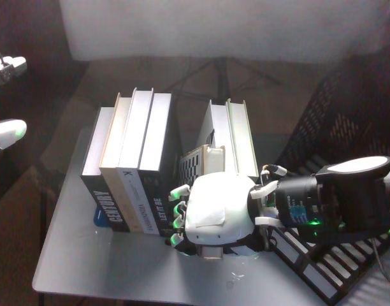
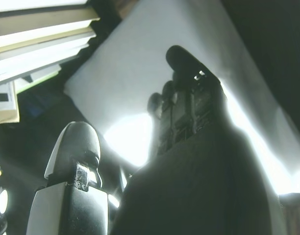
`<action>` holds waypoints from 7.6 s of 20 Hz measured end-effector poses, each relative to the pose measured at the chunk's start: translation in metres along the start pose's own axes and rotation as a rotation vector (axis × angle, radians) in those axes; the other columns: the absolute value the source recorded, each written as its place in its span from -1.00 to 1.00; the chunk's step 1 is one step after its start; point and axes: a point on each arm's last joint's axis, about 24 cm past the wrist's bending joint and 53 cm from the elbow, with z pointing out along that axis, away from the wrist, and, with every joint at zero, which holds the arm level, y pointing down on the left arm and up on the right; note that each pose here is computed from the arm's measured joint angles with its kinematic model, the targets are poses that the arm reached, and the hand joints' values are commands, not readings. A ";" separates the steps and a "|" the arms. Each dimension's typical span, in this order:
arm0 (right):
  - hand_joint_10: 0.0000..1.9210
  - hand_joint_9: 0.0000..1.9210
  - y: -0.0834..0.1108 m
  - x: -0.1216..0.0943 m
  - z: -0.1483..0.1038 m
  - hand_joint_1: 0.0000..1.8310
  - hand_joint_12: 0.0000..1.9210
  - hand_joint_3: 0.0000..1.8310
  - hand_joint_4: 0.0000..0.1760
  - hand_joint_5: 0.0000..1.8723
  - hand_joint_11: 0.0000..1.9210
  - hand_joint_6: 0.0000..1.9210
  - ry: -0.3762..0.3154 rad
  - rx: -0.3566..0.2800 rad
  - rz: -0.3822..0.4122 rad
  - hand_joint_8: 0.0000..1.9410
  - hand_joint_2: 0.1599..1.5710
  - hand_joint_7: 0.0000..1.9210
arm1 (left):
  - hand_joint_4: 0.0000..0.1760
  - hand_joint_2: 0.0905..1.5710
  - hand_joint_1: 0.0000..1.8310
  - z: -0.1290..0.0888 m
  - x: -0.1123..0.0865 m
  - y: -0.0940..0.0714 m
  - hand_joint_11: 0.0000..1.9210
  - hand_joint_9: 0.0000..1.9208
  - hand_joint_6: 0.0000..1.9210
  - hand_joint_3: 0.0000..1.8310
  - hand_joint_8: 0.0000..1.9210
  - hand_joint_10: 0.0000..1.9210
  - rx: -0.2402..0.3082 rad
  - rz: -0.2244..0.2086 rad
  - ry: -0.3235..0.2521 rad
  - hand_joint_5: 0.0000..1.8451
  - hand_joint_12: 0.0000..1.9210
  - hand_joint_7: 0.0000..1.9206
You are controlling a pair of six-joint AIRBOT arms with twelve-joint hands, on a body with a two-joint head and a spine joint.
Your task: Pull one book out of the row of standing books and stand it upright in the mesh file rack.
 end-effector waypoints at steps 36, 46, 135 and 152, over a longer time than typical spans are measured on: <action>0.54 -0.56 -0.050 -0.162 -0.119 0.30 1.00 -1.00 -1.00 -0.06 -0.98 0.22 -0.218 0.040 0.153 0.51 0.51 -0.29 | -0.52 0.85 -0.55 0.016 0.044 -0.006 -1.00 -0.98 -1.00 -1.00 -1.00 -1.00 0.021 -0.083 0.059 -0.93 -0.59 -0.98; 0.87 -0.57 -0.057 -0.228 -0.154 0.28 1.00 -1.00 -1.00 -0.10 -0.76 0.21 -0.318 0.087 0.054 0.61 0.53 -0.29 | -0.60 0.85 -0.57 0.017 0.048 -0.007 -1.00 -1.00 -1.00 -1.00 -1.00 -1.00 0.024 -0.090 0.063 -0.92 -0.56 -0.98; 0.80 -0.29 -0.115 -0.184 -0.217 0.46 1.00 -1.00 -1.00 -0.25 -0.39 0.14 -0.184 0.370 -0.010 0.52 0.55 -0.25 | -0.86 0.80 -0.39 0.010 0.057 0.007 -1.00 -0.96 -1.00 -1.00 -1.00 -1.00 -0.025 -0.127 0.071 -0.89 -0.35 -0.95; 0.96 0.11 -0.077 -0.219 -0.222 0.37 1.00 -1.00 -1.00 -0.13 0.12 0.23 -0.254 0.281 -0.070 0.39 0.47 -0.14 | -0.72 0.82 -0.43 0.008 0.058 0.010 -1.00 -0.99 -1.00 -1.00 -1.00 -1.00 -0.035 -0.135 0.067 -0.90 -0.51 -0.96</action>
